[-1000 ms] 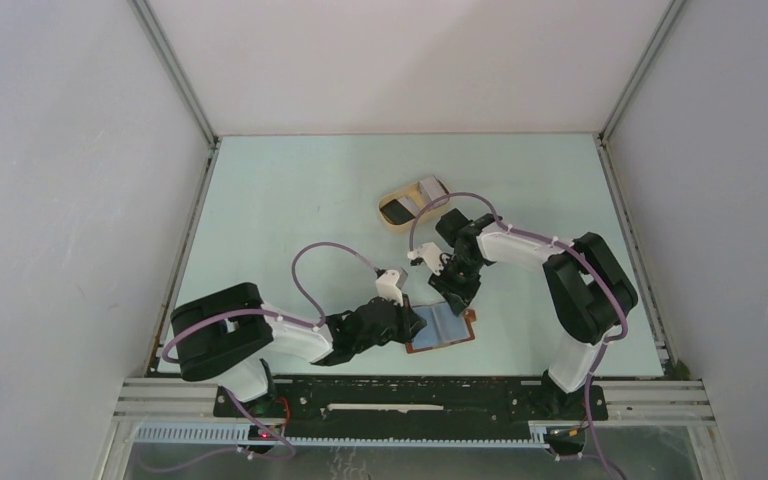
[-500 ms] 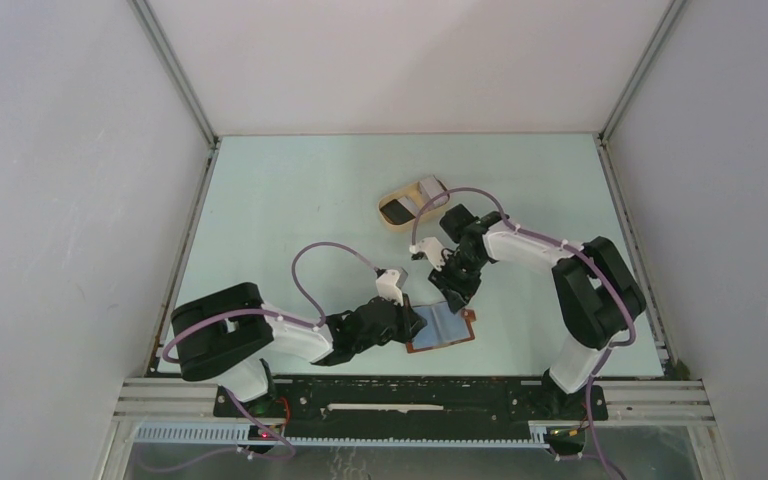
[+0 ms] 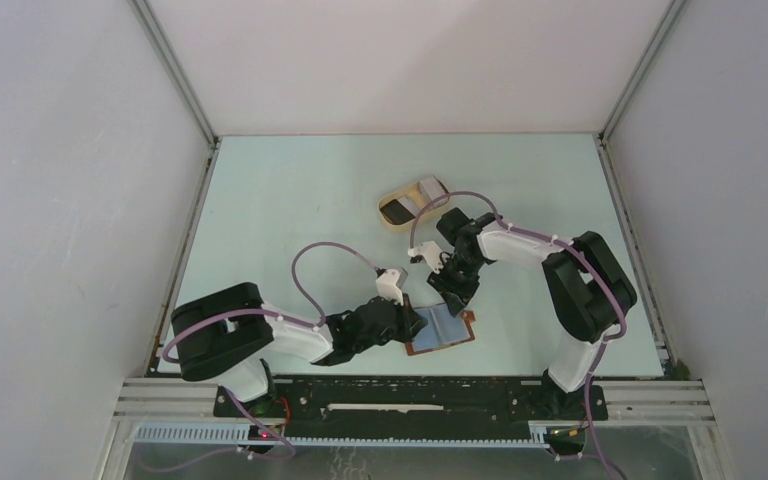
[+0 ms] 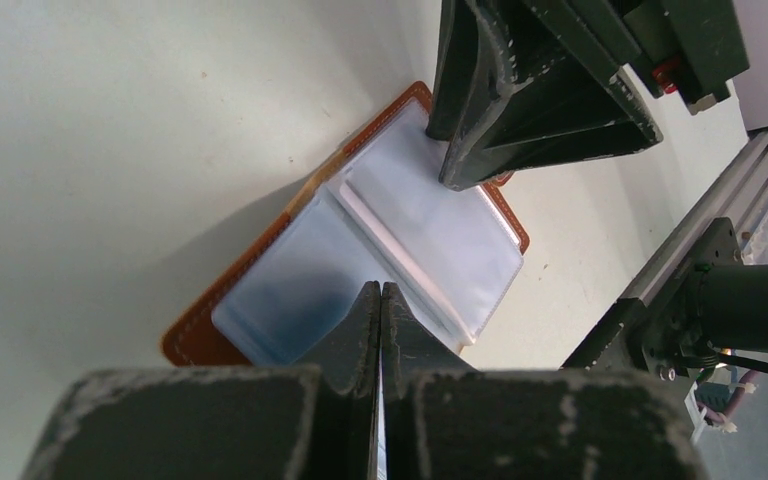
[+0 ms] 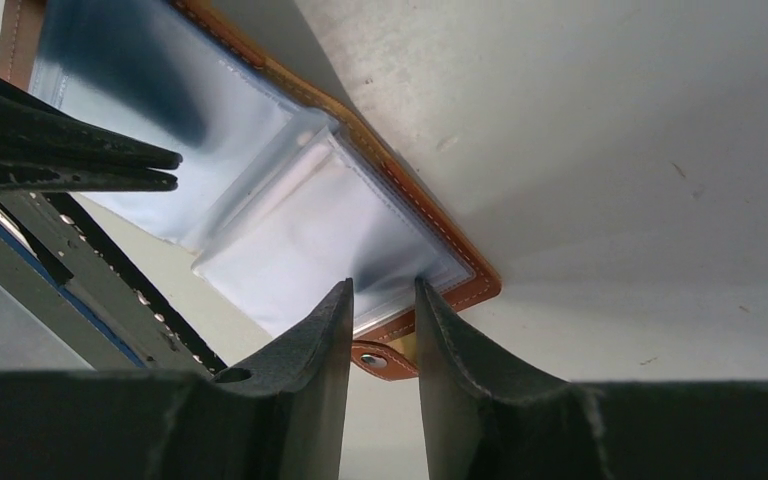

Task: Put the credit cards into the card holder
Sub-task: Open the card holder at the center of the board.

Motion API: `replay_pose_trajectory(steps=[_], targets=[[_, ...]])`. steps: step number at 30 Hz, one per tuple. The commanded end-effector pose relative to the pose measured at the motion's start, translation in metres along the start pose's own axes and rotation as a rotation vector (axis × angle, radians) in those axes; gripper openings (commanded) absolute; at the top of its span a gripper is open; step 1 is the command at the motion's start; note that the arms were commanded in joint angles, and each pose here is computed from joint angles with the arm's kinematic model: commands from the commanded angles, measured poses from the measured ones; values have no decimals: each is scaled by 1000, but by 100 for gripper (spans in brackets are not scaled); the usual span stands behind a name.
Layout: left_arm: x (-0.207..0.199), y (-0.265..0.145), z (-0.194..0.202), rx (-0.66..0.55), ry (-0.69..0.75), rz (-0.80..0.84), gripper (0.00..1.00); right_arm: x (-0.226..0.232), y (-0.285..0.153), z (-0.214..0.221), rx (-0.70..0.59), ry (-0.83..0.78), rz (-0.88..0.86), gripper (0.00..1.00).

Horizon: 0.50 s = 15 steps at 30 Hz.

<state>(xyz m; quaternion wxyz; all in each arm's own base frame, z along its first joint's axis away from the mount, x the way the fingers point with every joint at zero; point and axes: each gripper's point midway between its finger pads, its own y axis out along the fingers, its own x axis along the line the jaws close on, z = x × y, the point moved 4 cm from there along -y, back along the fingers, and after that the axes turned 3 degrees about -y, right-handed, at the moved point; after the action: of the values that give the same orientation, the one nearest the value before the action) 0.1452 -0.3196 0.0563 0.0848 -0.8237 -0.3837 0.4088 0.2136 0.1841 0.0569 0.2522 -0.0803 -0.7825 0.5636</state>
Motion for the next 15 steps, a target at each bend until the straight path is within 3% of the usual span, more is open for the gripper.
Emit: replay_pose_trajectory(steps=[1, 9, 15], targets=[[-8, 3, -9, -38, 1, 32, 0, 8, 12, -3, 21, -4, -38, 36], [-8, 3, -9, -37, 1, 33, 0, 10, 14, -6, 20, 8, -47, 27], [-11, 1, -9, -30, -4, 54, 0, 12, 10, -8, 1, 22, -61, 27]])
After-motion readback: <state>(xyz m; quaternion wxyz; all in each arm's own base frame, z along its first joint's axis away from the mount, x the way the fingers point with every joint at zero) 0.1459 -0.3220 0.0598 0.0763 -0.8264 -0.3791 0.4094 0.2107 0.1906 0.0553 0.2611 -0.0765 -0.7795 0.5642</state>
